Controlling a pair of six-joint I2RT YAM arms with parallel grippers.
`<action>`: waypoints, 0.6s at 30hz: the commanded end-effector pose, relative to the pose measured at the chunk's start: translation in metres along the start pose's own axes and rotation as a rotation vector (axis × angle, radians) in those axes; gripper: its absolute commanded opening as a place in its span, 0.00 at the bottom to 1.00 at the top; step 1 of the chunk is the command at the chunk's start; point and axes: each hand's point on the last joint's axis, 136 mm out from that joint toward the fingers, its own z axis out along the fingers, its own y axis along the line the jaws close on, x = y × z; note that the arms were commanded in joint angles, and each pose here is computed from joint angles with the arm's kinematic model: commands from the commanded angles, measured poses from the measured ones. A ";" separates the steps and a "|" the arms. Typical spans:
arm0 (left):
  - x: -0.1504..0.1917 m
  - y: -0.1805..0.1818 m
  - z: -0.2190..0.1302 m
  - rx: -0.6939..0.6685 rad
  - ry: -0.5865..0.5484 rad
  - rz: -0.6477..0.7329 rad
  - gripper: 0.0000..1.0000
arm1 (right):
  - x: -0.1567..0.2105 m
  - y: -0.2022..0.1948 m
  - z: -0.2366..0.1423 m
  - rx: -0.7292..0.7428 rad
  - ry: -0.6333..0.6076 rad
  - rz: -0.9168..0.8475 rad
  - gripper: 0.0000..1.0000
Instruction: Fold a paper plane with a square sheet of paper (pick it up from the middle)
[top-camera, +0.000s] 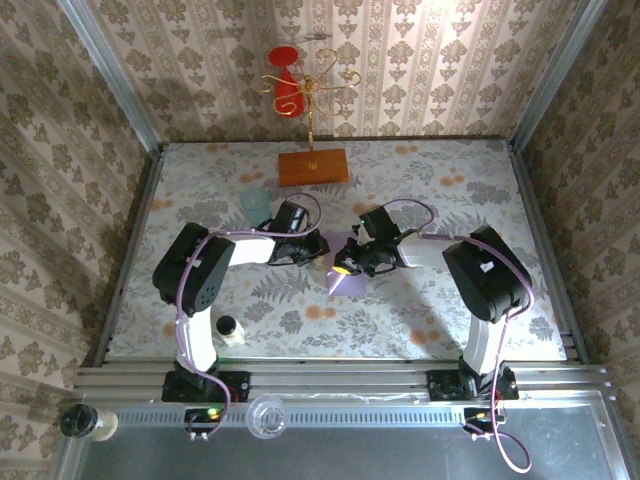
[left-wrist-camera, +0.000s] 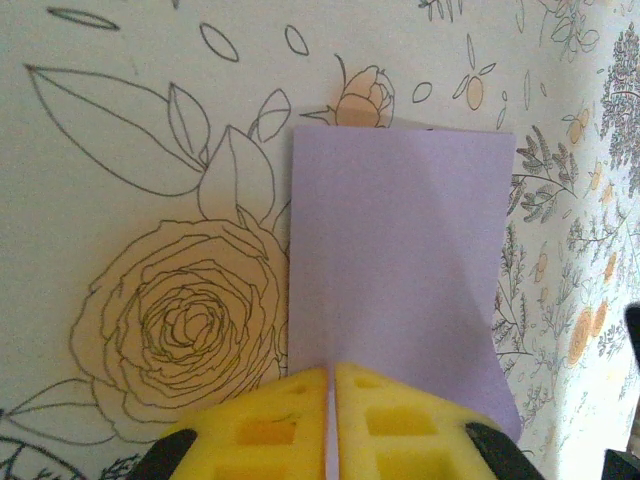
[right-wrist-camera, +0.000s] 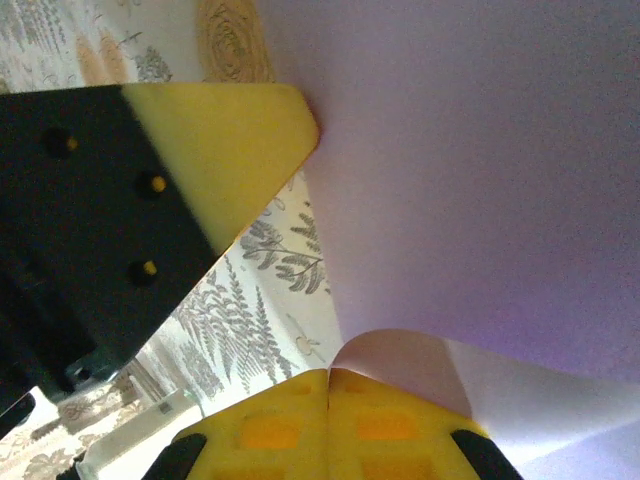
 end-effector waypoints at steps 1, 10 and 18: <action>0.010 0.013 0.008 -0.049 0.044 -0.002 0.12 | -0.003 -0.006 0.006 0.017 -0.012 0.017 0.07; 0.010 0.012 0.008 -0.049 0.045 -0.001 0.12 | -0.001 -0.011 0.008 0.045 0.005 0.024 0.07; 0.011 0.012 0.009 -0.048 0.050 0.000 0.12 | 0.001 -0.010 0.011 0.032 0.026 0.025 0.08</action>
